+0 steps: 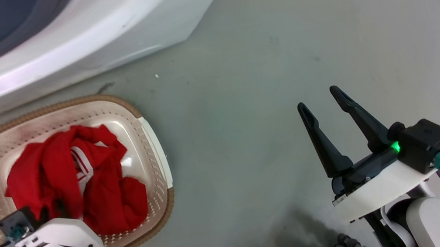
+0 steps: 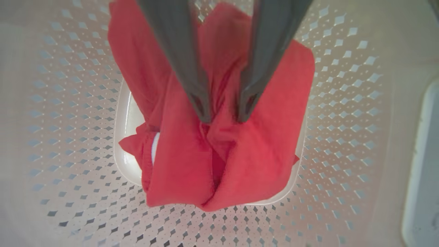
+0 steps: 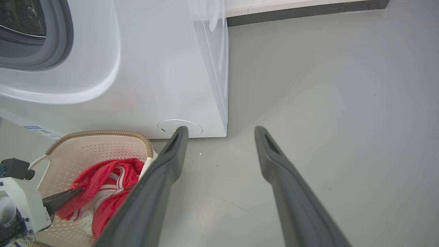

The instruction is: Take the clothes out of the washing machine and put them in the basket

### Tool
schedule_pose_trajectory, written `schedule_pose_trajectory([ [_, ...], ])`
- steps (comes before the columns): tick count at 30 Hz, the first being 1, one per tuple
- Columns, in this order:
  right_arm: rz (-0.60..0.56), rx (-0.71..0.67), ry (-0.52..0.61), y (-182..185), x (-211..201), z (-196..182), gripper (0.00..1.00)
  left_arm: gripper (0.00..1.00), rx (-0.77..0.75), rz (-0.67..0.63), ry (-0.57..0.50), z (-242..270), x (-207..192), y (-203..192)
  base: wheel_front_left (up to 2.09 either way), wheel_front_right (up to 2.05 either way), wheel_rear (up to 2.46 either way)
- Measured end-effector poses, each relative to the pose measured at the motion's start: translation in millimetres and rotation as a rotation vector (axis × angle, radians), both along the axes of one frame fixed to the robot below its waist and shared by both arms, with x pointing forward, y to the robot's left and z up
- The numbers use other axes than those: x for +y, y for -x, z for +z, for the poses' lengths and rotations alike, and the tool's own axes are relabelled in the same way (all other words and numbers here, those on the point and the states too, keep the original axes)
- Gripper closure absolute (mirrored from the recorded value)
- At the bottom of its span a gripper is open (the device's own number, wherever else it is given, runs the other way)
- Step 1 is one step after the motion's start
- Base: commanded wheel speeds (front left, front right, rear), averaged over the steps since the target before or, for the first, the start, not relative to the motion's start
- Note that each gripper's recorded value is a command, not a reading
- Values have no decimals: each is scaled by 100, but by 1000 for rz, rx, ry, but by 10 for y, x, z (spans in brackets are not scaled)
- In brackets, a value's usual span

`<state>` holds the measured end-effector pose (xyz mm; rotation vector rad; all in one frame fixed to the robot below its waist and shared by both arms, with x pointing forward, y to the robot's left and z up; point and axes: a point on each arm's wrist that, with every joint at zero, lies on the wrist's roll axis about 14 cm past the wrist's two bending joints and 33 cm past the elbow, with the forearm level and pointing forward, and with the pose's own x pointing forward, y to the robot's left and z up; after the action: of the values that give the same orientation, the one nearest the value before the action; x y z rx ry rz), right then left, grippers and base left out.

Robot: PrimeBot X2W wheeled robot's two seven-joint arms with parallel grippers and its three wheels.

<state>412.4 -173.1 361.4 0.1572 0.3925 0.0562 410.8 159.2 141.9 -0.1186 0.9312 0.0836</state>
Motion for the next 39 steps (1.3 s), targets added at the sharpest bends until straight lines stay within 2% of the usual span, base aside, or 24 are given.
schedule_pose_trajectory([
  [7,3,-75,19,44,-9,316,0,0,-60,22,29,397,-24,96,0,0,0],
  [13,10,-144,34,154,9,665,0,0,-188,13,41,912,-28,72,0,0,0],
  [28,47,-300,52,467,122,1358,0,0,-683,-13,8,2557,88,-119,0,0,0],
  [39,77,-417,69,635,212,1714,0,0,-1009,-75,-4,3639,-97,112,0,0,0],
])
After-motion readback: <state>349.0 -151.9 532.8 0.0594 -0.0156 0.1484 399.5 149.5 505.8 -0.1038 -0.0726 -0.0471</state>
